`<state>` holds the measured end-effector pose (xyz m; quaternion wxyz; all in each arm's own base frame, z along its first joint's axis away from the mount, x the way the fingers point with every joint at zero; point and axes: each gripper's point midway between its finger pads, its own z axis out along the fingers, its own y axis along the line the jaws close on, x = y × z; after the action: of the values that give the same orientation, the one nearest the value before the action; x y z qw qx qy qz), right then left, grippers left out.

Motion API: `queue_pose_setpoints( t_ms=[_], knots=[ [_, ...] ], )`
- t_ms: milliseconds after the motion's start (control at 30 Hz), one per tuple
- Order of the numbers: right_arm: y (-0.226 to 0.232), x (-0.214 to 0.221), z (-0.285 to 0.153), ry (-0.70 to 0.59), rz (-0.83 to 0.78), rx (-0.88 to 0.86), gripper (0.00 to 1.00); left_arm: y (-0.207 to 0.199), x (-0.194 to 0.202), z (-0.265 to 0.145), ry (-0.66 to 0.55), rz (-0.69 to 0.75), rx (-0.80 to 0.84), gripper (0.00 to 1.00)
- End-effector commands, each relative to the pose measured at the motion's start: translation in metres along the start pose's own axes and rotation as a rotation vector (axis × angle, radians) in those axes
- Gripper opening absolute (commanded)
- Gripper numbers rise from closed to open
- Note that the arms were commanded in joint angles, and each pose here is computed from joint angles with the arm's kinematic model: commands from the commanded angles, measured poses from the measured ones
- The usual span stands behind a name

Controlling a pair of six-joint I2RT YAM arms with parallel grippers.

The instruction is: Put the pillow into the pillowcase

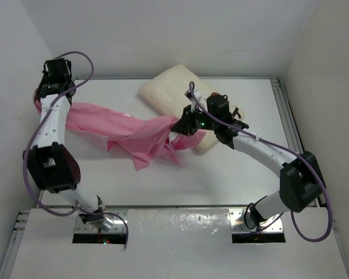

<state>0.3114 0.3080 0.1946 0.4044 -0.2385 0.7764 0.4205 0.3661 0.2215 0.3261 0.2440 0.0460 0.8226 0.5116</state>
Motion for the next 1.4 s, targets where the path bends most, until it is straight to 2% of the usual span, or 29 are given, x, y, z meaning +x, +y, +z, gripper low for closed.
queue_pose_setpoints(
  t_ms=[0, 33, 67, 100, 133, 167, 200, 233, 300, 367, 400, 433, 467, 500, 533, 567, 600, 667, 700, 767, 833, 900, 933, 1000, 1033, 1133, 1300, 1367],
  knots=[
    [0.039, -0.029, 0.003, -0.001, -0.079, -0.231, 0.00, -0.040, -0.012, 0.032, -0.002, 0.018, 0.067, 0.00],
    [0.041, -0.039, 0.005, -0.004, -0.088, -0.250, 0.00, -0.059, -0.022, 0.052, 0.020, 0.039, 0.098, 0.00],
    [0.038, -0.032, 0.008, 0.039, -0.060, -0.253, 0.00, -0.067, -0.028, 0.061, 0.030, 0.024, 0.114, 0.00],
    [0.033, -0.032, 0.013, 0.053, -0.049, -0.240, 0.00, -0.077, -0.050, 0.081, 0.037, 0.010, 0.125, 0.13],
    [0.020, -0.035, 0.025, 0.070, -0.015, -0.207, 0.00, -0.091, -0.055, 0.082, 0.058, 0.029, 0.188, 0.25],
    [0.002, -0.028, 0.032, 0.106, 0.045, -0.127, 0.00, -0.100, -0.065, 0.083, 0.067, -0.019, 0.228, 0.59],
    [-0.009, -0.029, 0.036, 0.122, 0.107, -0.088, 0.00, -0.100, -0.087, 0.079, 0.053, -0.039, 0.274, 0.76],
    [-0.021, -0.033, 0.049, 0.134, 0.147, -0.055, 0.00, -0.114, -0.116, 0.063, -0.042, -0.073, 0.371, 0.99],
    [-0.042, -0.024, 0.056, 0.174, 0.259, 0.050, 0.00, -0.109, -0.151, 0.031, -0.184, -0.171, 0.440, 1.00],
    [-0.053, -0.016, 0.066, 0.190, 0.308, 0.077, 0.00, -0.121, -0.180, -0.011, -0.348, -0.220, 0.546, 1.00],
    [-0.056, -0.010, 0.071, 0.196, 0.342, 0.090, 0.00, -0.124, -0.191, -0.051, -0.488, -0.237, 0.614, 1.00],
    [-0.058, -0.009, 0.071, 0.195, 0.357, 0.104, 0.00, -0.125, -0.192, -0.069, -0.551, -0.234, 0.647, 1.00],
    [-0.063, -0.003, 0.073, 0.207, 0.377, 0.121, 0.00, -0.157, -0.183, -0.089, -0.577, -0.176, 0.731, 1.00],
    [-0.067, 0.002, 0.074, 0.216, 0.400, 0.143, 0.00, -0.141, -0.186, -0.123, -0.675, -0.172, 0.752, 1.00],
    [-0.071, 0.007, 0.073, 0.235, 0.424, 0.164, 0.00, -0.164, -0.187, -0.162, -0.771, -0.076, 0.876, 0.96],
    [-0.078, 0.014, 0.075, 0.255, 0.448, 0.182, 0.00, -0.180, -0.178, -0.182, -0.785, -0.008, 0.960, 0.57],
    [-0.083, 0.017, 0.074, 0.266, 0.470, 0.197, 0.00, -0.209, -0.157, -0.206, -0.745, 0.095, 1.075, 0.37],
    [-0.090, 0.027, 0.074, 0.305, 0.499, 0.224, 0.00, -0.254, -0.128, -0.221, -0.663, 0.207, 1.189, 0.16],
    [-0.093, 0.029, 0.074, 0.308, 0.497, 0.232, 0.00, -0.277, -0.109, -0.239, -0.627, 0.300, 1.240, 0.15],
    [-0.097, 0.033, 0.072, 0.313, 0.503, 0.250, 0.00, -0.313, -0.075, -0.242, -0.541, 0.432, 1.263, 0.17],
    [-0.096, 0.036, 0.072, 0.314, 0.506, 0.249, 0.00, -0.331, -0.060, -0.257, -0.522, 0.492, 1.289, 0.19],
    [-0.097, 0.038, 0.070, 0.310, 0.519, 0.255, 0.00, -0.344, -0.048, -0.270, -0.523, 0.526, 1.331, 0.30],
    [-0.097, 0.038, 0.070, 0.304, 0.521, 0.253, 0.00, -0.346, -0.045, -0.273, -0.526, 0.530, 1.337, 0.45],
    [-0.099, 0.037, 0.069, 0.289, 0.531, 0.255, 0.00, -0.352, -0.045, -0.281, -0.544, 0.519, 1.348, 0.55],
    [-0.098, 0.037, 0.069, 0.285, 0.533, 0.253, 0.00, -0.355, -0.043, -0.283, -0.539, 0.512, 1.357, 0.63],
    [-0.098, 0.038, 0.068, 0.281, 0.538, 0.250, 0.00, -0.370, -0.041, -0.289, -0.532, 0.505, 1.366, 0.66],
    [-0.098, 0.039, 0.064, 0.280, 0.531, 0.260, 0.00, -0.391, -0.040, -0.284, -0.518, 0.473, 1.345, 0.66],
    [-0.097, 0.039, 0.061, 0.280, 0.525, 0.260, 0.00, -0.399, -0.040, -0.268, -0.508, 0.473, 1.258, 0.55]
  ],
)
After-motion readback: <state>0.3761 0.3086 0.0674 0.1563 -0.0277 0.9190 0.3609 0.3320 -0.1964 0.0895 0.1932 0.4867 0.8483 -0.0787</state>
